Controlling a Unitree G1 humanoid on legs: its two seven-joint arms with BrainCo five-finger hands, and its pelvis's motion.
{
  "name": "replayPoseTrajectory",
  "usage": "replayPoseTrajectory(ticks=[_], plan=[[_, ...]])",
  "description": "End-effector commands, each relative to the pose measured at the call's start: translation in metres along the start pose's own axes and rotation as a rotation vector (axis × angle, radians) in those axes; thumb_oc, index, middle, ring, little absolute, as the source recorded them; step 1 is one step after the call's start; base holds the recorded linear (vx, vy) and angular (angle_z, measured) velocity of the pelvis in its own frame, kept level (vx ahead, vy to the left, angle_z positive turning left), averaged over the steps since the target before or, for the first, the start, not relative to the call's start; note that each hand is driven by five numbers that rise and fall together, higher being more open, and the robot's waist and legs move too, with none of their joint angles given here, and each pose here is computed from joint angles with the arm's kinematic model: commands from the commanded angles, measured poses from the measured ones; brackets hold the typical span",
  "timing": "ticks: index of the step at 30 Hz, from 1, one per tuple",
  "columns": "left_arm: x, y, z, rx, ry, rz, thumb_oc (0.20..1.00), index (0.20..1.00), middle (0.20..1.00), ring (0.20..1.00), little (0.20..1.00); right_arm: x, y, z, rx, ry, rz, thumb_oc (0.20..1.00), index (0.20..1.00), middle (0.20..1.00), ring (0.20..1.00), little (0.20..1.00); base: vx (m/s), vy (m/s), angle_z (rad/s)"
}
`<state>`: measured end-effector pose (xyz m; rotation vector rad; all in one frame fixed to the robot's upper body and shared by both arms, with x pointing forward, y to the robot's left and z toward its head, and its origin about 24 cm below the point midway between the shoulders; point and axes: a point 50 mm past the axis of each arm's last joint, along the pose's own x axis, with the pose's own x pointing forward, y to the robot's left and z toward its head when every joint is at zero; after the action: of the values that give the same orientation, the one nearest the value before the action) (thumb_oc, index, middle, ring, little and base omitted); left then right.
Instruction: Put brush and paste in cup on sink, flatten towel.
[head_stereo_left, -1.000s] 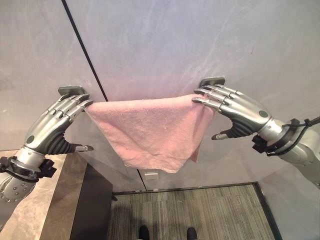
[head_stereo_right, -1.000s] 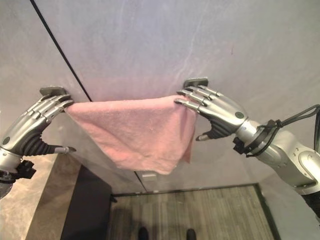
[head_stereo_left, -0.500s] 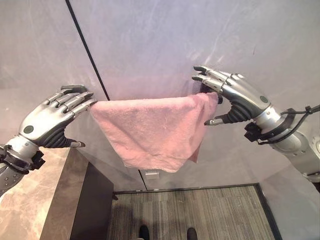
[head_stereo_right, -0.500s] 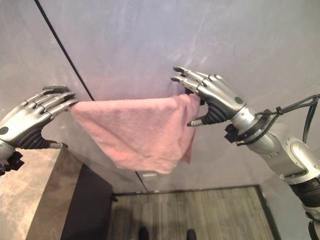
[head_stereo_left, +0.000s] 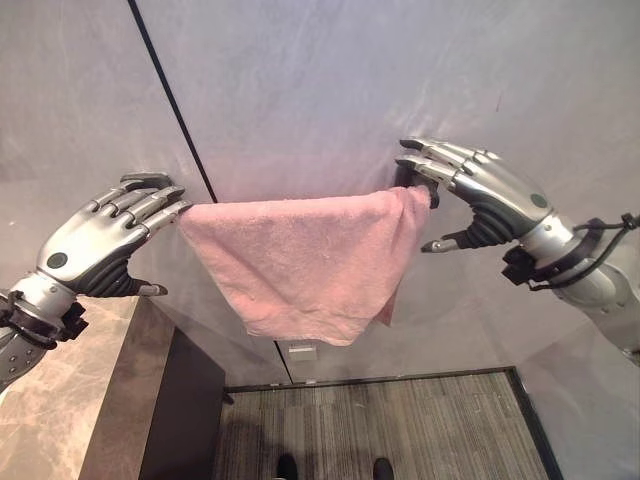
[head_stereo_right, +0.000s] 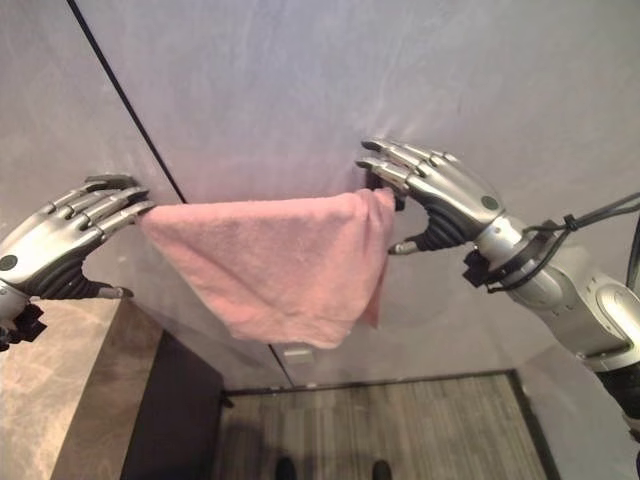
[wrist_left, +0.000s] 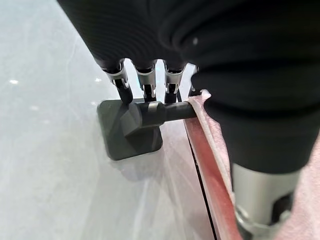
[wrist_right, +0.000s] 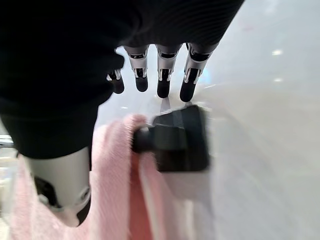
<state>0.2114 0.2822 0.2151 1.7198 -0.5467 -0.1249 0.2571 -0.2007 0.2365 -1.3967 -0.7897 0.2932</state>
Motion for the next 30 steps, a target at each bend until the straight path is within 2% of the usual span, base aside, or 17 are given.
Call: replayPoseTrajectory(ticks=[1, 8, 23, 30], plan=[[-0.010, -0.012, -0.018, 0.034, 0.096, -0.106, 1.000, 1.000, 1.000, 1.000, 1.000, 0.003, -0.011, 0.003, 0.006, -0.016, -0.083, 1.000, 1.000, 1.000, 1.000, 1.000, 0.00, 0.000, 0.00], [-0.015, -0.016, -0.020, 0.036, 0.124, -0.112, 1.000, 1.000, 1.000, 1.000, 1.000, -0.004, -0.009, 0.002, 0.014, 0.006, -0.069, 1.000, 1.000, 1.000, 1.000, 1.000, 0.00, 0.000, 0.00], [-0.033, -0.015, -0.037, 0.168, 0.210, -0.135, 1.000, 1.000, 1.000, 1.000, 1.000, -0.015, -0.006, -0.003, 0.036, 0.047, -0.058, 1.000, 1.000, 1.000, 1.000, 1.000, 0.00, 0.000, 0.00], [-0.039, -0.015, -0.040, 0.163, 0.256, -0.085, 1.000, 1.000, 1.000, 1.000, 1.000, -0.018, -0.004, -0.006, 0.046, 0.069, -0.063, 1.000, 1.000, 1.000, 1.000, 1.000, 0.00, 0.000, 0.00]])
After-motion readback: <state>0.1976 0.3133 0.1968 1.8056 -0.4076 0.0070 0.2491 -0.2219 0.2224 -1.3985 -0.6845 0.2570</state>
